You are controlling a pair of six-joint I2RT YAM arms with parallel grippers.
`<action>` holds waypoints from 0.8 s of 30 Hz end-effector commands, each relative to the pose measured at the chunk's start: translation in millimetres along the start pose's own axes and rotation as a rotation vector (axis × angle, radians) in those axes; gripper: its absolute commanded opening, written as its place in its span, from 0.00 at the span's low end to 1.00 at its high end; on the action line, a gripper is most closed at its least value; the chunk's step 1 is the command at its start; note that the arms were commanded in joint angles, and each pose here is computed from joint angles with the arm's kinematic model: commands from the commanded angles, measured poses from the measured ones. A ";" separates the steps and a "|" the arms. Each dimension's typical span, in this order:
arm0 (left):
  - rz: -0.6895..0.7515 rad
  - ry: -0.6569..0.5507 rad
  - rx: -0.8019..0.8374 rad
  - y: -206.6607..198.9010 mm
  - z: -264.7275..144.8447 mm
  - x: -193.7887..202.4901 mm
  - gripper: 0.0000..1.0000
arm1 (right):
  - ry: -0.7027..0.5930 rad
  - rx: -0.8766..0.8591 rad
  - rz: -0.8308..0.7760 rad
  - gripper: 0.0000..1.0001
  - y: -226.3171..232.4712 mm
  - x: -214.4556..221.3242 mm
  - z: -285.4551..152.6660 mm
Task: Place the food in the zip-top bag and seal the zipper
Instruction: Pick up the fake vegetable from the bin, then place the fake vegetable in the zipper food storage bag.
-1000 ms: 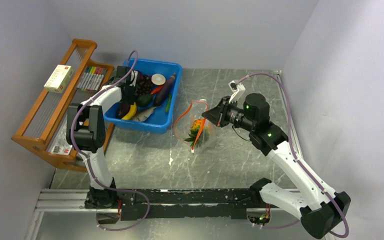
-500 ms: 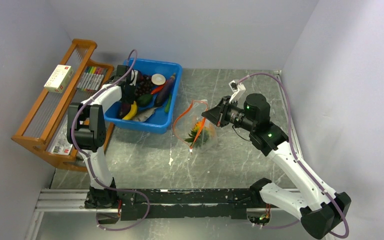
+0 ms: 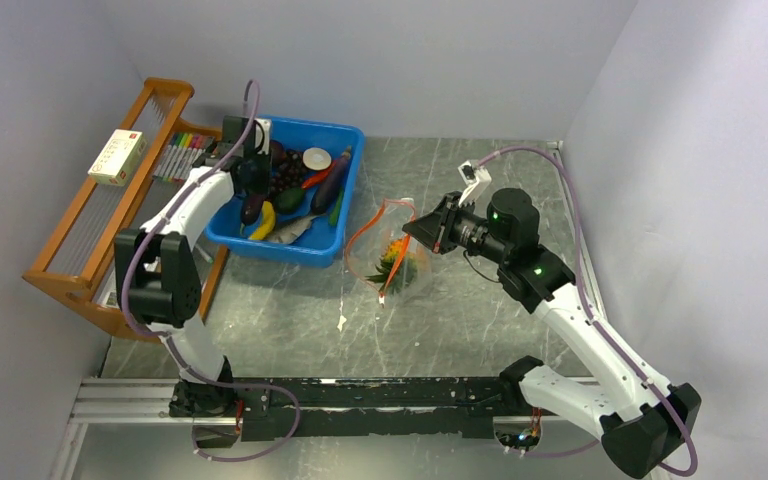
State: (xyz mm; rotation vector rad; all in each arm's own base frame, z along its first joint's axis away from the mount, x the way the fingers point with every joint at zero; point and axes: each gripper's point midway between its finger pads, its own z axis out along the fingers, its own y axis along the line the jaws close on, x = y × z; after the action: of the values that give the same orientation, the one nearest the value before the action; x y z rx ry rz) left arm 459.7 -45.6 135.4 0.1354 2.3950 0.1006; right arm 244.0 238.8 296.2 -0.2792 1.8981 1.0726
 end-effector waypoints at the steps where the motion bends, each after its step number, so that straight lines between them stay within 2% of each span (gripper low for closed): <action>1: -0.054 -0.128 0.086 -16.9 -35.8 -35.2 0.22 | -0.036 0.037 0.018 0.00 -9.4 -3.4 5.1; 7: -0.126 -0.306 0.268 -40.0 -102.2 -71.6 0.21 | -0.023 0.025 0.090 0.00 -10.4 4.6 10.7; 12: -0.163 -0.452 0.443 -60.3 -165.3 -86.6 0.21 | -0.013 0.025 0.131 0.00 -13.5 9.8 16.5; 18: -0.191 -0.585 0.776 -102.1 -228.2 -82.5 0.20 | 0.050 -0.030 0.240 0.00 -5.1 20.7 25.9; 24: -0.200 -0.674 1.080 -130.5 -280.7 -68.0 0.20 | 0.028 -0.053 0.273 0.00 0.1 14.5 27.9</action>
State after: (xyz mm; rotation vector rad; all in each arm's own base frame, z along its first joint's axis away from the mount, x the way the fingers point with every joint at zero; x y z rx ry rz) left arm 347.6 -162.8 327.7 0.2133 1.7495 -0.8752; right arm 253.6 258.0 260.7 -0.0786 2.0362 1.2279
